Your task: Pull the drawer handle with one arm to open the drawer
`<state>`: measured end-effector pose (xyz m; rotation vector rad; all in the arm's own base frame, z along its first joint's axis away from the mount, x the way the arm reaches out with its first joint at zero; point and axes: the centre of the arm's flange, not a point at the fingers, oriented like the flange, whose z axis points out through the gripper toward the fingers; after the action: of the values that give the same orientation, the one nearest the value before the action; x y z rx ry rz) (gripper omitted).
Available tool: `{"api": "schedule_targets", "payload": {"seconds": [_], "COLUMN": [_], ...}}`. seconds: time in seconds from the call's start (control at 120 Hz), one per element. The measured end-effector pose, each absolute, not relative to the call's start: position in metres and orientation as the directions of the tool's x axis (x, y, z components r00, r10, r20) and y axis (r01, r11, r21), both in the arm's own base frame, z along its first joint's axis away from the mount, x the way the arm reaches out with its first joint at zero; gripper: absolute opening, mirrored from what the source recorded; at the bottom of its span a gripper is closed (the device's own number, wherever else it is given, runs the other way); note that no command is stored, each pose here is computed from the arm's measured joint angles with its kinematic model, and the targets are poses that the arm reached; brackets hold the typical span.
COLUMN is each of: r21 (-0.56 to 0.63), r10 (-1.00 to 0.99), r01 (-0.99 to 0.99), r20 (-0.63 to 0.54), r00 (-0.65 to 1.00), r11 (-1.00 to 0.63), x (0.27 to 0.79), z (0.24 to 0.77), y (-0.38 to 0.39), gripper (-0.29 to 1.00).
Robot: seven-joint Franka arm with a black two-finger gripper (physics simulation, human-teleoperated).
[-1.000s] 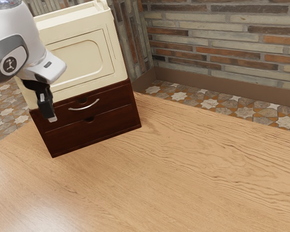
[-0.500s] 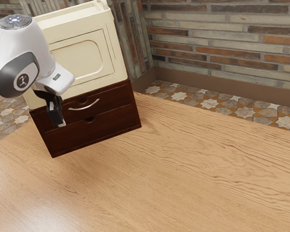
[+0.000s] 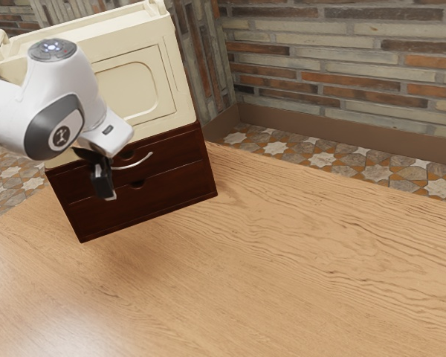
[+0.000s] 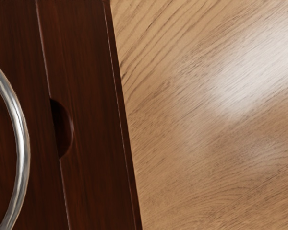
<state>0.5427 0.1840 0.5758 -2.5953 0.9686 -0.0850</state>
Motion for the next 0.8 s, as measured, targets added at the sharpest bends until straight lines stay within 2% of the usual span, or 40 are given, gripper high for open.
{"api": "schedule_targets", "payload": {"seconds": [0.8], "r21": [-0.385], "r10": [-0.661], "r01": [-0.64], "r20": [-0.095], "r00": [0.745], "r11": [-0.666], "x": [0.585], "z": [0.543], "y": [0.184], "gripper": [0.69]}}
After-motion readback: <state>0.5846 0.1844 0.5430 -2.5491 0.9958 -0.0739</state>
